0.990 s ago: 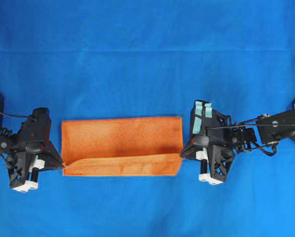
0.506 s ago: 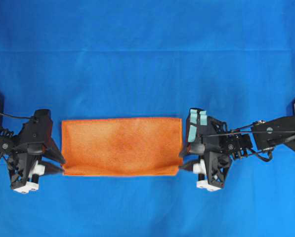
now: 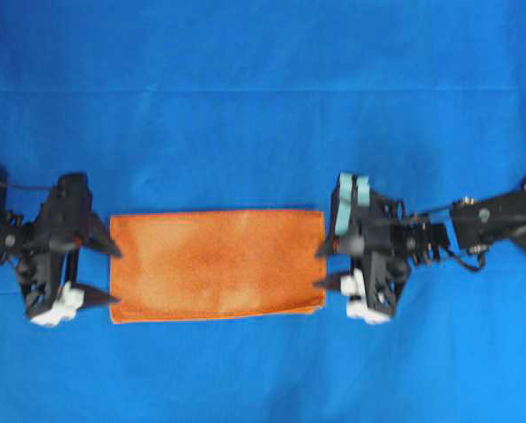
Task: Fold the orange towel.
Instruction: 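Open both grippers and release the folded edge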
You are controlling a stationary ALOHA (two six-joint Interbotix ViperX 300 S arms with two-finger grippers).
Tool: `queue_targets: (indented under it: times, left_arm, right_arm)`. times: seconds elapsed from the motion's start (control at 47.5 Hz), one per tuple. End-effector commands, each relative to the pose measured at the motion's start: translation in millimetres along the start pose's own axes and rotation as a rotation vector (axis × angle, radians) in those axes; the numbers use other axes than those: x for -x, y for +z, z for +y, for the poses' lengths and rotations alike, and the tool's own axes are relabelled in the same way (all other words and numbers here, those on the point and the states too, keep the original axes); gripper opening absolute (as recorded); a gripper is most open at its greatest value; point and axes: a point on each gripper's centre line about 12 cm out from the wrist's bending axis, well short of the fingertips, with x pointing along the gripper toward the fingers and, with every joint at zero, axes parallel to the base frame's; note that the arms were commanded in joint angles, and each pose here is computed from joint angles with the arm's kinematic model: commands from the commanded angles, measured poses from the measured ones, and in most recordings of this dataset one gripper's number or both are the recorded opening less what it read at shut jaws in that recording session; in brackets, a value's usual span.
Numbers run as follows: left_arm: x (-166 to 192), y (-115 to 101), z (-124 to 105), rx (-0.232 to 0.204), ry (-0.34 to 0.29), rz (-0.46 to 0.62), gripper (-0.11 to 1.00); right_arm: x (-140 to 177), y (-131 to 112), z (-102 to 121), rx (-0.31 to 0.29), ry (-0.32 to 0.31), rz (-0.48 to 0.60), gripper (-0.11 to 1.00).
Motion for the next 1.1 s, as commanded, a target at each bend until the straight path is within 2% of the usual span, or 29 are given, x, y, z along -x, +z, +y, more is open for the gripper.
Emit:
queue_targets:
  times: [0.0,0.126,0.295,0.569,0.716,0.927,1.074]
  left_arm:
    - [4.7,12.4,9.8,0.008,0.023,-0.049,0.83]
    - [5.9,17.3,24.1,-0.013,0.066,-0.064,0.83]
    - [5.4,19.8,32.5,-0.037,0.093,-0.066,0.83]
    - [-3.8,3.0,66.4,0.011,0.192,0.004,0.83]
    - [-9.9,-2.6,70.4,0.016,0.203,0.027,0.82]
    - [-13.9,-5.5,72.0,0.019,0.209,0.051,0.73]
    - [-13.1,-6.2,72.0,0.022,0.209,0.051,0.51]
  right_arm:
    - [8.3,14.6,-15.0,-0.019,-0.027,-0.044,0.58]
    - [9.4,18.6,-33.7,-0.034,-0.073,-0.036,0.58]
    - [8.9,21.6,-44.2,-0.031,-0.097,-0.039,0.58]
    - [-7.0,11.4,-66.0,-0.047,-0.147,0.014,0.58]
    - [-16.9,2.0,-70.3,-0.056,-0.157,0.046,0.58]
    - [-22.1,-4.1,-70.3,-0.065,-0.158,0.065,0.58]
    - [-23.7,-2.9,-68.0,-0.061,-0.154,0.065,0.57]
